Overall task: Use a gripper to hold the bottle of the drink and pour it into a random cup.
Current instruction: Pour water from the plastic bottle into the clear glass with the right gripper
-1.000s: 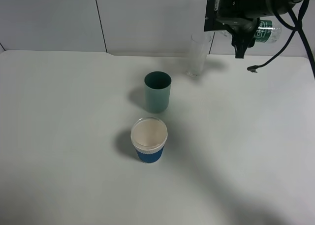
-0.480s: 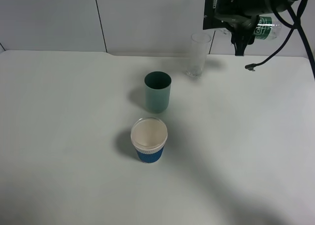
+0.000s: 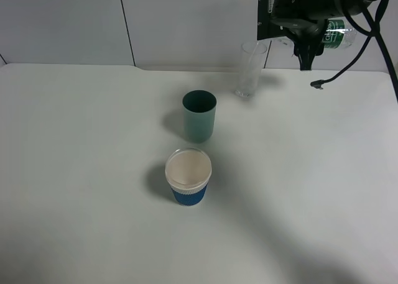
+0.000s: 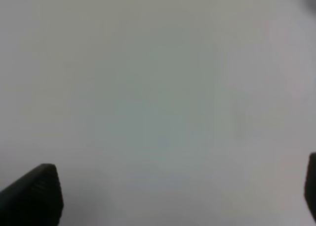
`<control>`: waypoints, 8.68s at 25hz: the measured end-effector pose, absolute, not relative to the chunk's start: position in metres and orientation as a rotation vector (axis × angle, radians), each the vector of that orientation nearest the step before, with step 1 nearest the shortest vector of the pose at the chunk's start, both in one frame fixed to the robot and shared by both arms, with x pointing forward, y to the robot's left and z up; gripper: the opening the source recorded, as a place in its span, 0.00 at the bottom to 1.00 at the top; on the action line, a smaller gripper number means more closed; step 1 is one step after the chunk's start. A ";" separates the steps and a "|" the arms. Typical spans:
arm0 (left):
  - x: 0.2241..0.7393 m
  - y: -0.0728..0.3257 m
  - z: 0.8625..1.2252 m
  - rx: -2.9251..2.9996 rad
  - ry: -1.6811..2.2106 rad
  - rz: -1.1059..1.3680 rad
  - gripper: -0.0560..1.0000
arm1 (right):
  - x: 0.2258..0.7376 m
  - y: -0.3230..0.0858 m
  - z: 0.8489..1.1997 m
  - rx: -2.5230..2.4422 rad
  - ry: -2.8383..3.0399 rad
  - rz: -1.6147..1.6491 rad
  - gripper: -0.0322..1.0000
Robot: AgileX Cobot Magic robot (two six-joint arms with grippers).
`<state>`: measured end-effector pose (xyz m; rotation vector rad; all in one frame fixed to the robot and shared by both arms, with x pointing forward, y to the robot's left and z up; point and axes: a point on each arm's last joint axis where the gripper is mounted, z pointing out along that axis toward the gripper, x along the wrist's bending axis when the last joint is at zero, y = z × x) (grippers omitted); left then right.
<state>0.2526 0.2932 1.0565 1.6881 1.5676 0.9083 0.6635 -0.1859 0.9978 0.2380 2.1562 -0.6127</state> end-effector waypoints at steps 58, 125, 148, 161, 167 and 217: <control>0.253 0.293 1.057 1.688 1.568 0.909 0.99 | 0.659 -0.195 1.002 0.176 2.149 -0.809 0.58; 0.253 0.293 1.057 1.688 1.568 0.909 0.99 | 0.662 -0.187 1.006 0.233 2.064 -0.822 0.58; 0.253 0.293 1.057 1.688 1.568 0.909 0.99 | 0.662 -0.187 1.006 0.249 2.060 -0.811 0.58; 0.253 0.293 1.057 1.688 1.568 0.909 0.99 | 0.668 -0.176 1.003 0.271 2.057 -0.793 0.58; 0.253 0.293 1.057 1.688 1.568 0.909 0.99 | 0.669 -0.173 1.000 0.216 2.059 -0.820 0.58; 0.253 0.293 1.057 1.688 1.568 0.909 0.99 | 0.666 -0.170 1.004 0.063 2.056 -0.967 0.58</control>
